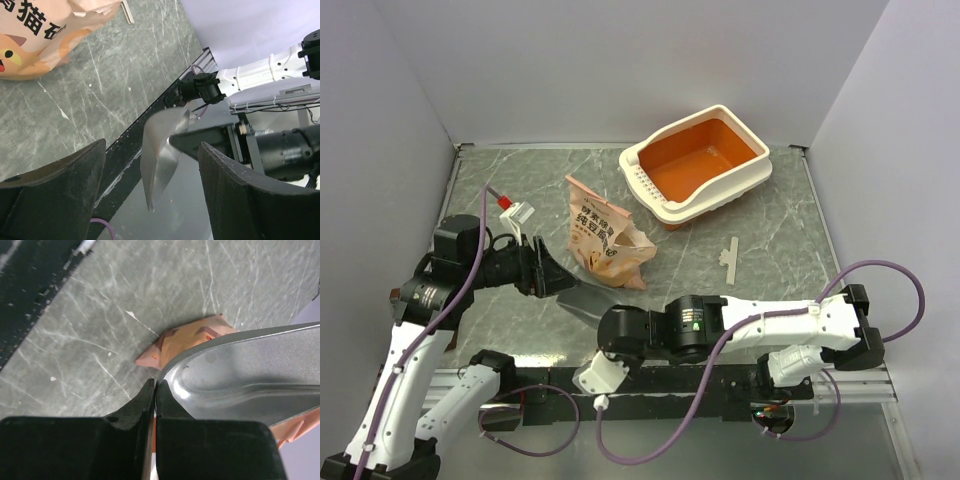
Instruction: Fill the litter box with clean litter
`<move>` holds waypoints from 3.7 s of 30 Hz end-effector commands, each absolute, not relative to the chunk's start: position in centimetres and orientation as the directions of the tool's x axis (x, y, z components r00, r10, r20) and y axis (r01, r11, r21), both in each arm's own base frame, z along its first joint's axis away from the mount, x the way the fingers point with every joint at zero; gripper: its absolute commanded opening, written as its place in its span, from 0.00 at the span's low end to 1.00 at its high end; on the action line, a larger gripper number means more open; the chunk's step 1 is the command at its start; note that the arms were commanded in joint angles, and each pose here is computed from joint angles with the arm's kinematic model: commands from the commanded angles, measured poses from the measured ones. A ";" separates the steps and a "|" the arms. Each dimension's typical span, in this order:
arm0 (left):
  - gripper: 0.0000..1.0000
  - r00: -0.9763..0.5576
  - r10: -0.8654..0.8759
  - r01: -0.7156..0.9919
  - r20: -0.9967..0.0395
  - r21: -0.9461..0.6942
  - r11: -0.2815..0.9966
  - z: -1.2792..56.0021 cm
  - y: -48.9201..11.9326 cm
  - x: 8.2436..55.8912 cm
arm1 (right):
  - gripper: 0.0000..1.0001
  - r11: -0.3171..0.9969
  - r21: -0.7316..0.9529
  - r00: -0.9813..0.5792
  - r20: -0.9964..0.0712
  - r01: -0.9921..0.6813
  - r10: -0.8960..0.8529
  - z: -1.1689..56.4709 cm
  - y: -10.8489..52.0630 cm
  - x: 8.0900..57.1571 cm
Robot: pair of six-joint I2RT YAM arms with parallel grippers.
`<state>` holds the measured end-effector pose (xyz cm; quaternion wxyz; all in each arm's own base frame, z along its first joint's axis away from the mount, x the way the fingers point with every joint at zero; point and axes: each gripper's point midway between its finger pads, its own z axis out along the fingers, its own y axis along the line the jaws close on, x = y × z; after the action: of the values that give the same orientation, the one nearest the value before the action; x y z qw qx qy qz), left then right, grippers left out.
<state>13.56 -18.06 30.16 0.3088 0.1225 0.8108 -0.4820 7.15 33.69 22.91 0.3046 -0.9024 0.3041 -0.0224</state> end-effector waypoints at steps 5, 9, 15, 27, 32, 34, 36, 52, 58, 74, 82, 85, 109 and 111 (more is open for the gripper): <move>0.70 -0.761 -0.062 0.542 -0.645 -0.686 0.485 30.0 -18.1 12.6 | 0.00 -0.592 -0.631 0.822 -0.132 -0.501 -0.555 26.3 34.8 9.0; 0.66 -0.765 -0.056 0.540 -0.641 -0.687 0.487 29.8 -18.2 12.7 | 0.00 -0.595 -0.629 0.824 -0.133 -0.500 -0.551 26.5 35.2 9.0; 0.48 -0.767 -0.045 0.542 -0.640 -0.684 0.488 29.6 -18.3 12.8 | 0.00 -0.598 -0.628 0.825 -0.131 -0.498 -0.549 26.3 35.2 9.0; 0.01 -0.751 -0.001 0.583 -0.660 -0.666 0.465 29.7 -18.8 12.4 | 0.00 -0.524 -0.696 0.809 -0.140 -0.491 -0.571 28.1 35.7 9.9; 0.01 -0.731 -0.032 0.578 -0.681 -0.644 0.502 30.1 -18.4 13.0 | 0.27 -0.374 -0.780 0.777 -0.216 -0.502 -0.591 29.7 36.0 10.7; 0.01 -0.727 -0.041 0.569 -0.686 -0.634 0.523 30.0 -18.2 13.3 | 0.40 -0.252 -0.817 0.755 -0.301 -0.519 -0.583 31.9 35.9 11.0; 0.01 -0.720 -0.046 0.573 -0.693 -0.630 0.524 30.2 -18.2 13.4 | 0.47 -0.155 -0.815 0.711 -0.375 -0.559 -0.595 32.6 35.4 11.4; 0.01 -0.642 -0.139 0.623 -0.754 -0.619 0.479 31.9 -19.4 16.3 | 0.75 0.719 -0.142 -0.020 -0.977 -0.680 -0.212 40.8 28.1 20.9; 0.01 -0.501 -0.243 0.688 -0.830 -0.553 0.469 35.1 -19.1 17.1 | 0.62 0.673 0.290 -0.336 -0.940 -0.681 0.065 38.9 26.7 23.0; 0.01 -0.430 -0.384 0.673 -0.817 -0.573 0.467 37.2 -18.6 18.3 | 0.73 0.158 0.672 -0.590 -0.721 -0.724 0.363 35.4 25.1 19.7; 0.01 -0.432 -0.384 0.695 -0.816 -0.573 0.435 37.3 -19.0 17.9 | 0.73 0.142 0.668 -0.572 -0.712 -0.730 0.408 35.0 23.9 18.7; 0.01 -0.436 -0.386 0.695 -0.813 -0.577 0.430 37.4 -19.1 18.0 | 0.73 0.104 0.677 -0.595 -0.702 -0.729 0.392 34.8 24.1 18.1; 0.01 -0.453 -0.392 0.700 -0.801 -0.592 0.399 37.5 -19.6 18.3 | 0.59 -0.009 0.642 -0.609 -0.722 -0.766 0.328 36.5 26.2 16.2; 0.01 -0.454 -0.390 0.701 -0.801 -0.591 0.399 37.4 -19.6 18.4 | 0.59 -0.006 0.632 -0.598 -0.730 -0.775 0.332 36.7 26.2 16.1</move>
<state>18.82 -19.29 35.43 0.4930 0.1003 0.6925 -0.5170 16.87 26.20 33.34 0.3628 -0.1567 0.6189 0.6788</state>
